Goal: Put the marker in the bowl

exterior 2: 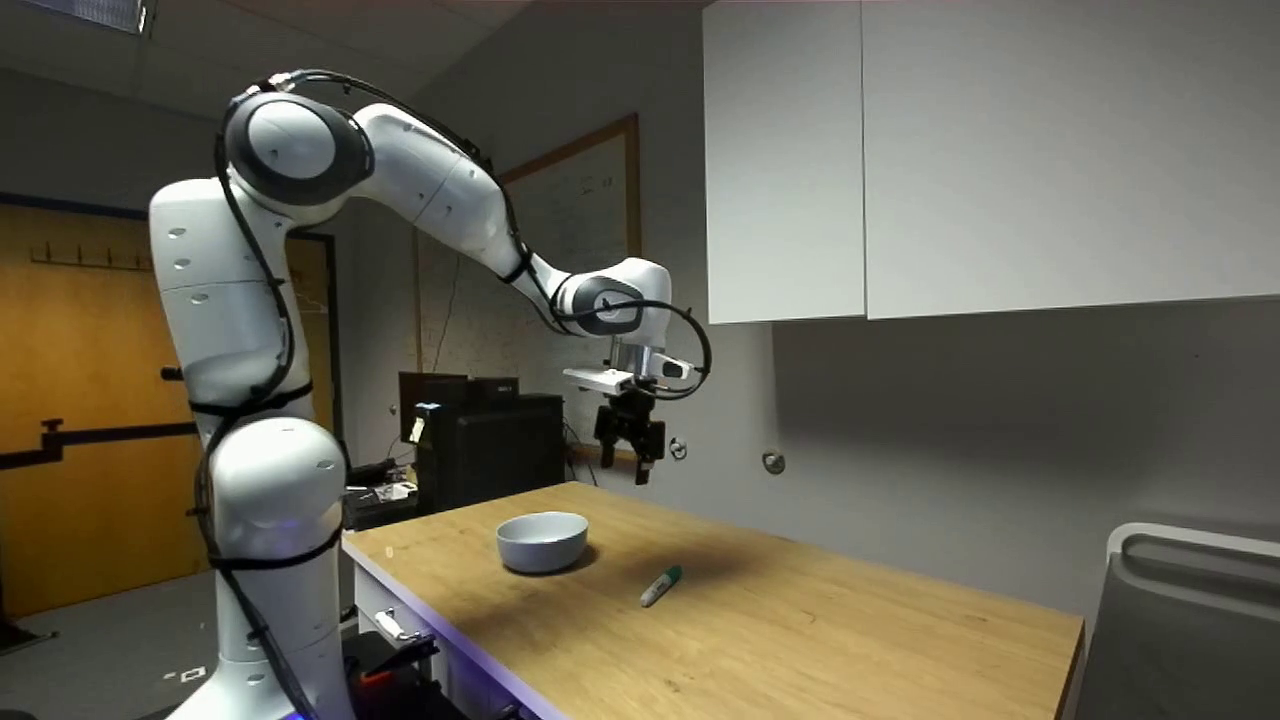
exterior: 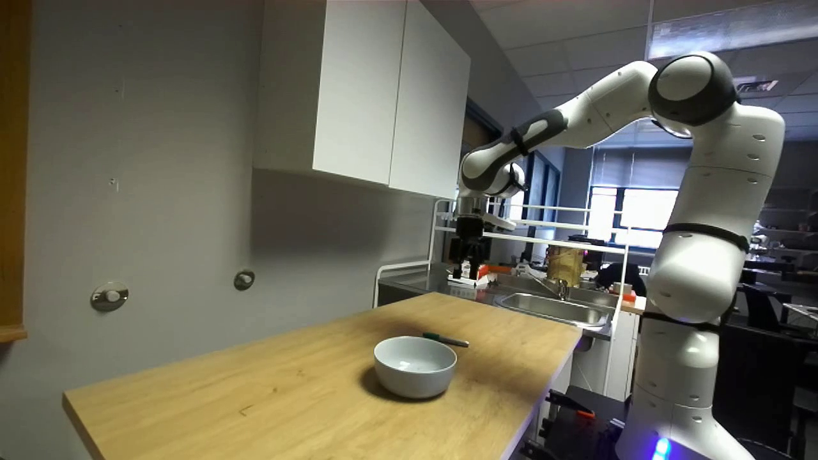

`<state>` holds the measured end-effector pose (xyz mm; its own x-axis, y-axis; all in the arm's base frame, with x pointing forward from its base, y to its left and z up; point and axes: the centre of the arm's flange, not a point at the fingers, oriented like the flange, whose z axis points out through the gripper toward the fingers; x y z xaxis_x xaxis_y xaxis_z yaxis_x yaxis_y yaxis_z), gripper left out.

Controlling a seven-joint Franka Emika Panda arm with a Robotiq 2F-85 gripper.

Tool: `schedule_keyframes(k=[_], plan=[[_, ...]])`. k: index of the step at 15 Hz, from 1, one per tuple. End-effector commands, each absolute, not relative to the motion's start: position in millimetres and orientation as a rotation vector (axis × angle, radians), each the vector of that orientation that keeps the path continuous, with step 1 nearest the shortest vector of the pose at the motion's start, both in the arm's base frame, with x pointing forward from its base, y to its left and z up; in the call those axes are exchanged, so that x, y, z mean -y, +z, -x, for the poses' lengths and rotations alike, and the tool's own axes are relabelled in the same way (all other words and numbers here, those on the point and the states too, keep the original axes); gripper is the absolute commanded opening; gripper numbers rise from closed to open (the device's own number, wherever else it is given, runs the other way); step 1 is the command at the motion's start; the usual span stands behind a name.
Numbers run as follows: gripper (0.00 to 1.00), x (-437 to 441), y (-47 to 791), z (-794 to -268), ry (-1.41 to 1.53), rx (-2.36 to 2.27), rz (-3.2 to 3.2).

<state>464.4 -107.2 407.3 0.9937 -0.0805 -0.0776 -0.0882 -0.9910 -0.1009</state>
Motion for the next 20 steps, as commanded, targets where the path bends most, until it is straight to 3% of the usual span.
schedule_keyframes(k=[1, 8, 20], plan=[[1.0, 128.0, 395.4, -508.1, 0.134, -0.146, 3.024], [1.0, 134.6, 331.3, -553.0, 0.289, -0.13, 3.036], [1.0, 171.5, 219.4, -558.0, 0.578, -0.163, 2.98]])
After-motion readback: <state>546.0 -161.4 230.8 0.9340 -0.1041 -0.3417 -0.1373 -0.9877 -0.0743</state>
